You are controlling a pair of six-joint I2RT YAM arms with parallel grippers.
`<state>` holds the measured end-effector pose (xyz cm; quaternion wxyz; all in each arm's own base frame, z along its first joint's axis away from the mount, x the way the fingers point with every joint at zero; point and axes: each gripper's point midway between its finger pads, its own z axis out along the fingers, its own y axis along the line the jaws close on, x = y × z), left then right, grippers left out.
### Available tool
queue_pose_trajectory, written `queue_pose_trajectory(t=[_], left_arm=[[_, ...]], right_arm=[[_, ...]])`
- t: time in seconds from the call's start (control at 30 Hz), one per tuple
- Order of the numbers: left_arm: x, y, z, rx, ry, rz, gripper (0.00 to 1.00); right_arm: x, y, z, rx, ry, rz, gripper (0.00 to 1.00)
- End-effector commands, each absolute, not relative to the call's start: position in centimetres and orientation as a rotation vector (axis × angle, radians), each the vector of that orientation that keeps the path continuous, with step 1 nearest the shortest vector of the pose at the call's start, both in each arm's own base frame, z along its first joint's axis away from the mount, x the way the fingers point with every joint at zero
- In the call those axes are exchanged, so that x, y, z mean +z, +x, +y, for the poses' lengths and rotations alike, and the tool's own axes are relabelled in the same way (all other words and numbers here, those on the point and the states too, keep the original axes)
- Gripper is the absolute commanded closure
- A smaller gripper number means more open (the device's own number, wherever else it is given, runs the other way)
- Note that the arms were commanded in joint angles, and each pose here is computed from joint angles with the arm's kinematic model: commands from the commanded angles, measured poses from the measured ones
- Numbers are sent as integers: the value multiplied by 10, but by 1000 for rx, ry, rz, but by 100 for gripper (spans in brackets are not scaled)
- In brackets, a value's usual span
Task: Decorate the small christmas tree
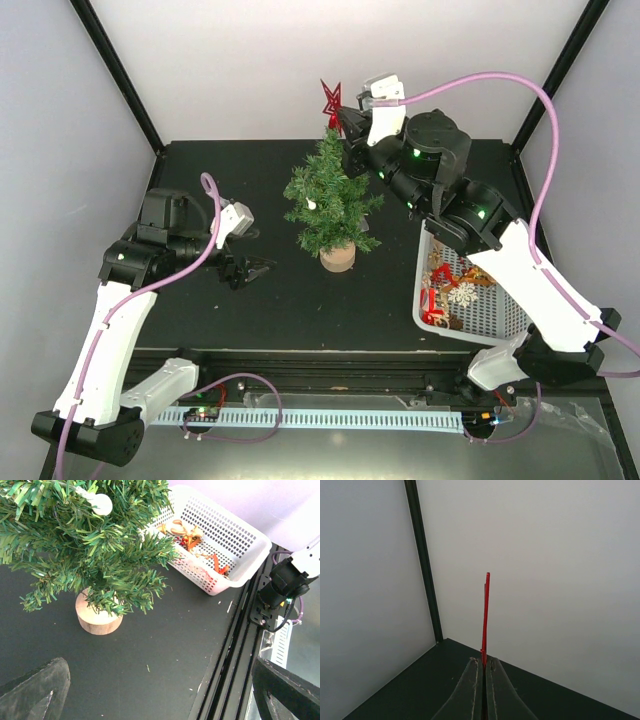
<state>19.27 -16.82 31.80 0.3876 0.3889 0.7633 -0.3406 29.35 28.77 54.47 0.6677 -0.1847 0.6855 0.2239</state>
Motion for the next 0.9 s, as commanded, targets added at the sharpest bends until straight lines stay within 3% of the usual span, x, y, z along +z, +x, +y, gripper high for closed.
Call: queue_pose_trajectory(t=[0.0, 0.87], left_arm=[[326, 192, -168, -874, 982, 1906, 1], [327, 191, -166, -868, 973, 1899, 1]], right_arm=[[540, 296, 291, 517, -412, 1554, 99], [502, 299, 292, 481, -439, 1620, 99]])
